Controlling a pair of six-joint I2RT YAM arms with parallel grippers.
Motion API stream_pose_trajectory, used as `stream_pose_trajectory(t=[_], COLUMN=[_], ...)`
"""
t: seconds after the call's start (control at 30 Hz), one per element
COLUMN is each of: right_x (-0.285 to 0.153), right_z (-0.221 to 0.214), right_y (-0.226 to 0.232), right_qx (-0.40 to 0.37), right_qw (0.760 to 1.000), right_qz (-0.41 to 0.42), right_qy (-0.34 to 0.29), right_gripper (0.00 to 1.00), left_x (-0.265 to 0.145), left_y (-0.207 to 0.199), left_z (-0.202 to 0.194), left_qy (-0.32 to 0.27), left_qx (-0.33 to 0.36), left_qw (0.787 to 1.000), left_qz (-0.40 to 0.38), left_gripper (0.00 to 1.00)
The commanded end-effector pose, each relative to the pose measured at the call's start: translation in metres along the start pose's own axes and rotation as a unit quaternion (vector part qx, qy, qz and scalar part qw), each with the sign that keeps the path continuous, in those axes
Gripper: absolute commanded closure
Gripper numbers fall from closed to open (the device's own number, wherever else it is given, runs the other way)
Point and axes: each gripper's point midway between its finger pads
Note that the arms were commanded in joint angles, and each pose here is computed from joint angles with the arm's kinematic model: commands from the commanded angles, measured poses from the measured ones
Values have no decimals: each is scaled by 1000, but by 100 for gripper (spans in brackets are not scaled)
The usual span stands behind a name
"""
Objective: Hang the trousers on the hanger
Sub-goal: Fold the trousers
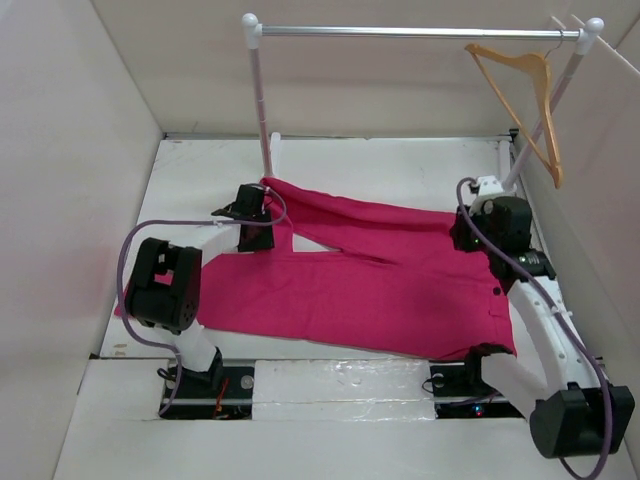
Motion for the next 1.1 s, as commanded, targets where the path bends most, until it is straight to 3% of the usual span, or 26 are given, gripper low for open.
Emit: stream_pose_trajectory(t=[0.0, 0.07, 0.1, 0.13, 0.2, 0.27, 0.4, 0.5, 0.73, 0.83, 0.87, 0.9, 1.07], right_x=[-5, -9, -11, -11, -15, -17, -9, -1, 6, 8, 7, 7, 0], right_z=[-21, -29, -42, -42, -54, -64, -97, -139, -176, -183, -185, -185, -174], right_y=[35, 52, 69, 69, 79, 91, 119, 133, 140, 139, 140, 140, 140], right_qx=[-7, -18, -20, -20, -30, -30, -39, -49, -64, -56, -55, -55, -54], right_qw=[999, 997, 995, 995, 993, 992, 984, 972, 956, 955, 954, 954, 956], right_qz=[51, 70, 93, 93, 104, 111, 155, 184, 209, 210, 213, 213, 218], right_qy=[12, 13, 26, 26, 39, 47, 76, 136, 196, 204, 205, 205, 189], right_gripper=[65, 56, 55, 55, 54, 51, 43, 39, 37, 37, 37, 37, 37], left_x=[1, 5, 7, 7, 1, -10, -56, -88, -140, -143, -138, -137, -118], left_y=[-15, -11, -7, -7, -7, -7, -16, -15, 10, 39, 68, 68, 117], left_z=[13, 5, -2, -2, -1, 0, 36, 63, 102, 119, 129, 129, 174], left_qy=[-5, 9, 23, 23, 22, 22, -41, -85, -144, -171, -169, -169, -199], left_qx=[14, 16, 17, 17, 14, 11, -8, -28, -41, -42, -44, -44, -97], left_qw=[1000, 1000, 1000, 1000, 1000, 1000, 999, 996, 986, 970, 948, 948, 895], left_qz=[-27, -19, -11, -11, -10, -13, -27, -17, 66, 168, 266, 267, 387], left_gripper=[59, 61, 84, 84, 100, 100, 100, 100, 100, 100, 100, 100, 100])
Point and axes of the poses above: each gripper's point midway between its finger pads, its own x axis out along the fingers, its own y axis along the line the jaws close on, z = x × y, and after that the axes turned 9 degrees about -x, right-handed
